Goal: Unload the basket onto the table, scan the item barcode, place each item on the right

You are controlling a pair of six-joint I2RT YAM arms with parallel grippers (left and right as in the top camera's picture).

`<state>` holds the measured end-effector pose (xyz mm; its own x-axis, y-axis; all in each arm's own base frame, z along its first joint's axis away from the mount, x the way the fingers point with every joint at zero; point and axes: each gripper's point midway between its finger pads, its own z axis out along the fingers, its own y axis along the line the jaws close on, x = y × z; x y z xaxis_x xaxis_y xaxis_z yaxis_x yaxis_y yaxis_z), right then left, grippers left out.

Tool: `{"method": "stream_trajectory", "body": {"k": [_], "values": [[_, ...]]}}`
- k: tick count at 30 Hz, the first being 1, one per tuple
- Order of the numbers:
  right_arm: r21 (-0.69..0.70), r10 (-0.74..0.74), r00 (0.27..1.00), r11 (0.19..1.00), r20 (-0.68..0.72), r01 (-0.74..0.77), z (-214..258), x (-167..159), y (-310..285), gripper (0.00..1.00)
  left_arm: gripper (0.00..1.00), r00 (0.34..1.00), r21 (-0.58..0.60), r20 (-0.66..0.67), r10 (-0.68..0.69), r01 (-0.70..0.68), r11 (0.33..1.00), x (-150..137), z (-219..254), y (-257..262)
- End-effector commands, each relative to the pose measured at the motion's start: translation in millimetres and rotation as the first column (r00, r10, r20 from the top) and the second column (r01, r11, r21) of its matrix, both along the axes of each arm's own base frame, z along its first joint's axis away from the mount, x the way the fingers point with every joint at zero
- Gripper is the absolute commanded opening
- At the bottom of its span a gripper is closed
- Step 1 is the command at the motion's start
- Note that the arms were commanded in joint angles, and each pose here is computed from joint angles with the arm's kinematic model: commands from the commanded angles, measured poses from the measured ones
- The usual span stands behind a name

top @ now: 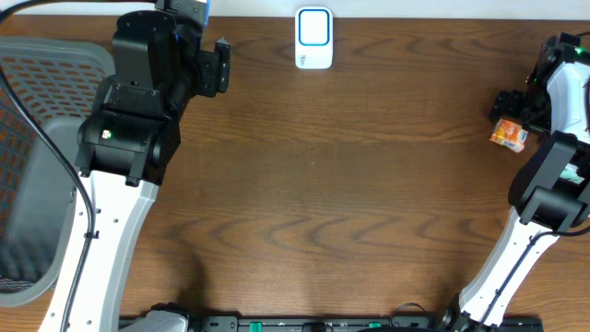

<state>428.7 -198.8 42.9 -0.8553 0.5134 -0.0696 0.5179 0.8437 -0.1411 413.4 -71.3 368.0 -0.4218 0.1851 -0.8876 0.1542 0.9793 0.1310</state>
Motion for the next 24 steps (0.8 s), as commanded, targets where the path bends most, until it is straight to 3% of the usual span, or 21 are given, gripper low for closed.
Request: {"method": "stream_trajectory", "body": {"k": [1, 6, 9, 12, 15, 19, 22, 24], "values": [[-0.025, -0.067, 0.998, 0.997, -0.014, 0.067, 2.8, -5.9, -1.4, 0.99, 0.82, 1.0, -0.002, 0.007, -0.004, 0.004, 1.0, -0.6, 1.6, 0.1], [-0.061, -0.031, 0.996, 0.997, 0.086, 0.036, 42.0, 8.4, 6.8, 0.99, 0.82, 0.999, -0.012, 0.054, -0.004, 0.004, 1.0, -2.0, 15.3, 0.4], [-0.091, 0.034, 0.973, 0.996, 0.23, -0.013, 93.3, 24.8, 16.3, 0.99, 0.82, 0.995, -0.021, 0.098, -0.002, 0.004, 1.0, -10.4, 31.5, 2.5], [-0.113, 0.148, 0.894, 0.987, 0.422, -0.11, 163.6, 41.3, 39.7, 0.99, 0.82, 0.987, -0.004, 0.159, 0.011, -0.011, 1.0, -24.1, 52.8, 9.7], [-0.142, 0.215, 0.766, 0.977, 0.606, -0.162, 237.8, 47.2, 65.1, 0.99, 0.82, 0.964, 0.037, 0.25, 0.09, -0.102, 0.994, -41.8, 82.1, 31.4], [-0.191, 0.29, 0.522, 0.953, 0.802, -0.236, 336.4, 41.8, 103.9, 0.99, 0.82, 0.921, 0.05, 0.351, 0.172, -0.202, 0.978, -78.8, 117.2, 56.9], [-0.253, 0.338, 0.316, 0.926, 0.887, -0.28, 406.6, 23.3, 132.0, 0.99, 0.82, 0.891, 0.015, 0.42, 0.174, -0.199, 0.98, -121.4, 142.5, 65.2], [-0.309, 0.367, 0.163, 0.903, 0.916, -0.297, 457.9, -5.4, 150.9, 0.99, 0.82, 0.84, -0.076, 0.505, 0.199, -0.186, 0.98, -169.4, 168.1, 74.3]]}}
